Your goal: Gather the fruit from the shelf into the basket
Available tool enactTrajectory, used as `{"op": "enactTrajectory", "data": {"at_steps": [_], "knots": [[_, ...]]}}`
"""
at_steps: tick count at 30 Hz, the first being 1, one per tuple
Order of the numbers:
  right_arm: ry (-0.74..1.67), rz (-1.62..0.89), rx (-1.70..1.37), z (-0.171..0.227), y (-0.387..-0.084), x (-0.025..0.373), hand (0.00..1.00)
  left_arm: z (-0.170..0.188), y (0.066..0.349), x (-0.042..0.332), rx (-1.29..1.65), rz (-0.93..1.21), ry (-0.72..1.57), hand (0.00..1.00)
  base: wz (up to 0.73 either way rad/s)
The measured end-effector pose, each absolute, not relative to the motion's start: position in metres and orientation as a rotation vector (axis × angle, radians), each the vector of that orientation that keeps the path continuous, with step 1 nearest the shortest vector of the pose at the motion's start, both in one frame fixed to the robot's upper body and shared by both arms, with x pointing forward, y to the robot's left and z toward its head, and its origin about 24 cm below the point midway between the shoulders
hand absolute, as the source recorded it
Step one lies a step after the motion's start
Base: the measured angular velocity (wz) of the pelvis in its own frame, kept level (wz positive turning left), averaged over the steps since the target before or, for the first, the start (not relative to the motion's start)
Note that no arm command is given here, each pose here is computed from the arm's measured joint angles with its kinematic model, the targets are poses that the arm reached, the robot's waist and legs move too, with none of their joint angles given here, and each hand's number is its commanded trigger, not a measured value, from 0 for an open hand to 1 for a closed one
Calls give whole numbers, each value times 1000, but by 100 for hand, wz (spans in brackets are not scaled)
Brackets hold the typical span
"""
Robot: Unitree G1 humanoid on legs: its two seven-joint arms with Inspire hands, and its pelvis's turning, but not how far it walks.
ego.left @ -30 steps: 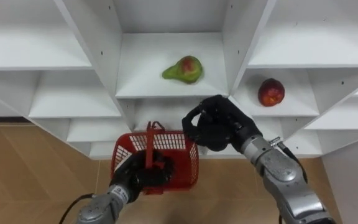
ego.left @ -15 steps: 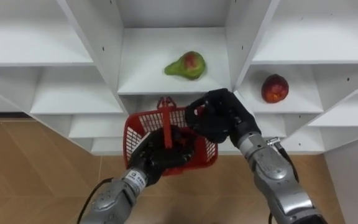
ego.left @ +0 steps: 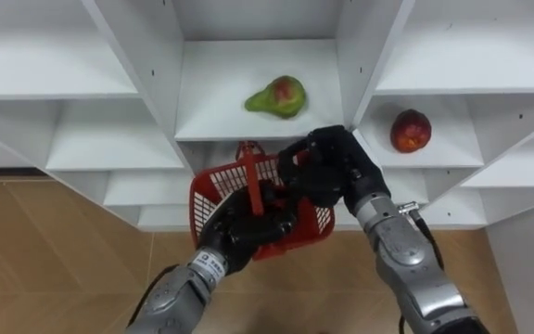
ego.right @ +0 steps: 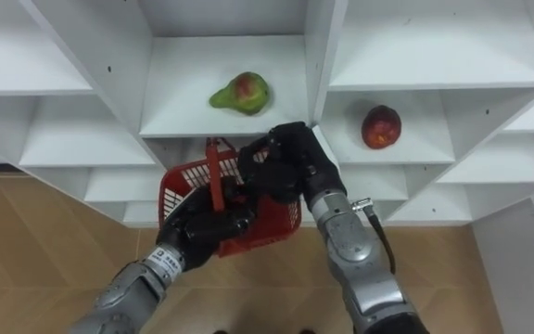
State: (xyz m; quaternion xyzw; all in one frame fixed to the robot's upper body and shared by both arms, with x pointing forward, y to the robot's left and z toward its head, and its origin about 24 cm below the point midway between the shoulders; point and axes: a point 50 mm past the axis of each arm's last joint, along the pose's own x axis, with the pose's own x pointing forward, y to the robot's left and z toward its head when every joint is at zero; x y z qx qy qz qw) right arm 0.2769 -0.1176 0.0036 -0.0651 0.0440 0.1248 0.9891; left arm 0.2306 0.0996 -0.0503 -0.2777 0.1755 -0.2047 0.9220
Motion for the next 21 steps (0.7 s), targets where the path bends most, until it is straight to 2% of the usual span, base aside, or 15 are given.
{"op": "enactTrajectory", "data": {"at_steps": [3, 4, 5, 6, 7, 21], "knots": [[80, 246, -146, 4, -117, 276, 100, -51, 98, 230, -570, -426, 363, 100, 0], [78, 246, -149, 4, -117, 276, 84, -51, 98, 230, -570, -426, 363, 100, 0], [77, 245, -151, 4, -117, 276, 58, -51, 98, 230, -570, -426, 363, 100, 0], [74, 243, -154, 3, -116, 275, 37, -51, 98, 230, -570, -426, 363, 100, 0], [73, 240, -154, 3, -116, 275, 0, -51, 98, 230, -570, -426, 363, 100, 0], [86, 238, -111, -1, -115, 275, 0, -45, 93, 231, -654, -427, 350, 100, 0]]}}
